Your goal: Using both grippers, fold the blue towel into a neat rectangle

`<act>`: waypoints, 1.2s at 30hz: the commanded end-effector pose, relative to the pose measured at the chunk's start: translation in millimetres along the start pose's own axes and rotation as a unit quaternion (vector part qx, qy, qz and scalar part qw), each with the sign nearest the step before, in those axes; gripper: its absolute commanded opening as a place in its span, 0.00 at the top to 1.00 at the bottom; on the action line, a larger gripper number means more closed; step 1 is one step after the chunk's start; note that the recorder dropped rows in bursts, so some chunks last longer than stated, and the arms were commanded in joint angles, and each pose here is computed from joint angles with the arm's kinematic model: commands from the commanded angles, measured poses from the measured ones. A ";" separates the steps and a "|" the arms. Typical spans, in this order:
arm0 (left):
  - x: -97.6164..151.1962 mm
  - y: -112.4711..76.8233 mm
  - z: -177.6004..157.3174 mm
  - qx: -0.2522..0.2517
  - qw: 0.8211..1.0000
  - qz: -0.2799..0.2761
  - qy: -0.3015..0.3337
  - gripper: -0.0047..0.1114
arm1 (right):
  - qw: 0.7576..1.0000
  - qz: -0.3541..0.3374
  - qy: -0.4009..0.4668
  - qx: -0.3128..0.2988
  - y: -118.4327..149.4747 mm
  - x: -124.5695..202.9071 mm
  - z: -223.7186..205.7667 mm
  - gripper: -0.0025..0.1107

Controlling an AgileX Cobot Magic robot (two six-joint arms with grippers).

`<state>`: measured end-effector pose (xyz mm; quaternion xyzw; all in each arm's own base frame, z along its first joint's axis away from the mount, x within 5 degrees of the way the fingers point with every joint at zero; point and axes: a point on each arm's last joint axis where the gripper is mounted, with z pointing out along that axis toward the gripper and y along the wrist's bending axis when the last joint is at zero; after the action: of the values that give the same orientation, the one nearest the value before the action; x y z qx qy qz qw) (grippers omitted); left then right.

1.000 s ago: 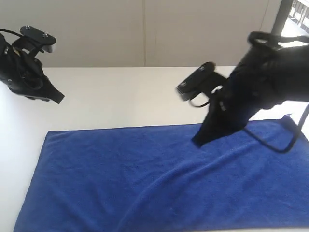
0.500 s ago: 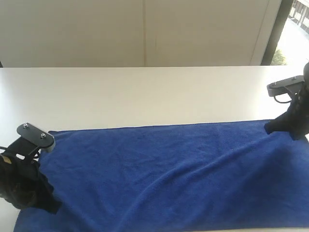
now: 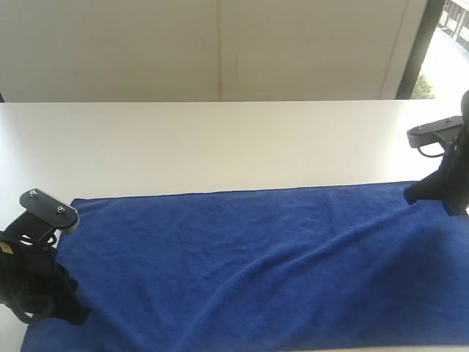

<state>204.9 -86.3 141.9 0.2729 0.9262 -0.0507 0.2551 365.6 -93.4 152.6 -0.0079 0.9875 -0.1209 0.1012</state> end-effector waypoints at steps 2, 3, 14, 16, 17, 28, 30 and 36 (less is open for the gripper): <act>1.1 -2.4 -1.7 0.004 1.000 0.000 0.000 0.96 | 1.000 -0.003 0.023 0.001 -1.1 3.5 10.9 0.98; 1.1 -2.4 -1.7 0.004 1.000 0.000 0.000 0.96 | 1.000 -0.003 0.025 0.002 -1.1 3.6 11.9 0.98; 1.1 -2.4 -1.7 0.004 1.000 0.000 0.000 0.96 | 0.997 -0.017 0.061 0.039 -3.6 10.0 33.2 0.98; 1.1 -2.4 -1.7 0.004 1.000 0.000 0.000 0.96 | 0.996 -0.026 0.070 0.049 -5.2 11.6 38.4 0.98; 1.1 -2.4 -1.7 0.004 1.000 0.000 0.000 0.96 | 0.996 -0.023 0.074 0.052 -7.2 12.8 40.7 0.98; 1.1 -2.4 -1.7 0.004 1.000 0.000 0.000 0.96 | 0.994 0.007 0.087 0.060 -33.8 23.7 51.3 0.98; 1.1 -2.4 -1.7 0.004 1.000 0.000 0.000 0.96 | 0.995 0.008 0.084 0.060 -35.1 23.7 51.7 0.98; 1.1 -2.4 -1.7 0.004 1.000 0.000 0.000 0.96 | 0.993 0.024 0.092 0.064 -36.2 25.2 47.3 0.98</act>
<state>205.0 -86.2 141.9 0.2745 0.9256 -0.0501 0.2556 359.1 -136.3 121.4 0.0163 0.9814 -0.1856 0.0467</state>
